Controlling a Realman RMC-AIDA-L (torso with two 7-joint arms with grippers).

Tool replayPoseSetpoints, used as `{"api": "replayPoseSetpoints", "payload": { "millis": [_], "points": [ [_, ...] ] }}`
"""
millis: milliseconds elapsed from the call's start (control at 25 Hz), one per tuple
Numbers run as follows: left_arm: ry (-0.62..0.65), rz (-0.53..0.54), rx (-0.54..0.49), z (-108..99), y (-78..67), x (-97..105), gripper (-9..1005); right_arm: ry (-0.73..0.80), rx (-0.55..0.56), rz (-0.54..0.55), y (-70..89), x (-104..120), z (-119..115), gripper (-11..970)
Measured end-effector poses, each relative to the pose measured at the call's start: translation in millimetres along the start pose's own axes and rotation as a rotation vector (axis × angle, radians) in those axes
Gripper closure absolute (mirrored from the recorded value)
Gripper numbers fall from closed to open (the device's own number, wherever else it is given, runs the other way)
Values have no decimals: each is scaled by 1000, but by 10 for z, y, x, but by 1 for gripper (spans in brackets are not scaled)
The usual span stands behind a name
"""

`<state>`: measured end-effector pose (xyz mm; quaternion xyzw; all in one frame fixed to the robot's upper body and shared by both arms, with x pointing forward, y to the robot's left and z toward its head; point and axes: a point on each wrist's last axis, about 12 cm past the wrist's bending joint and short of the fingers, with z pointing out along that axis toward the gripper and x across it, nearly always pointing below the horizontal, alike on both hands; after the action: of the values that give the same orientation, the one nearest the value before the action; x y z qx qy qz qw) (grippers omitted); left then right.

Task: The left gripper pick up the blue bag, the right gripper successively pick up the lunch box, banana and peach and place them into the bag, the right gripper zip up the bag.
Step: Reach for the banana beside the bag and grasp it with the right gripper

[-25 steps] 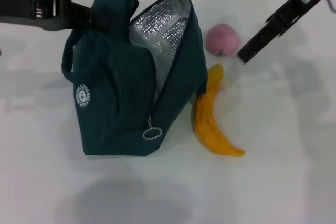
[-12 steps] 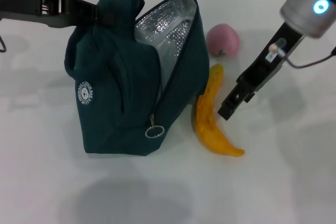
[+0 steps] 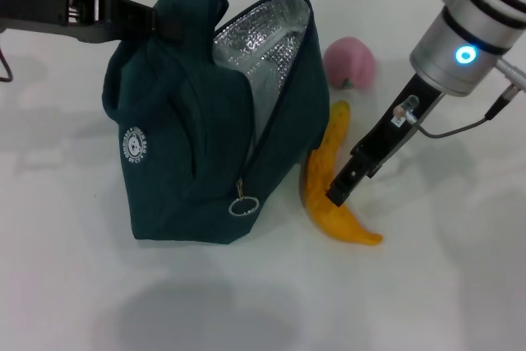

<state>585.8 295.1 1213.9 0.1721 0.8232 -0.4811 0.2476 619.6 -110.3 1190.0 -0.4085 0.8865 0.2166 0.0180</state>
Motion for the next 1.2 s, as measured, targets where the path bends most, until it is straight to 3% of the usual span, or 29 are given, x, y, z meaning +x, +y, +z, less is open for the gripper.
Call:
{"api": "replayPoseSetpoints", "payload": {
  "millis": [560,1200],
  "points": [
    [1,5,2,4,3,6,961,-26,-6,-26,35,48,300,164],
    [1,5,3,7,4,7,961,-37,3,-20,-5,119,431,175]
  ]
}}
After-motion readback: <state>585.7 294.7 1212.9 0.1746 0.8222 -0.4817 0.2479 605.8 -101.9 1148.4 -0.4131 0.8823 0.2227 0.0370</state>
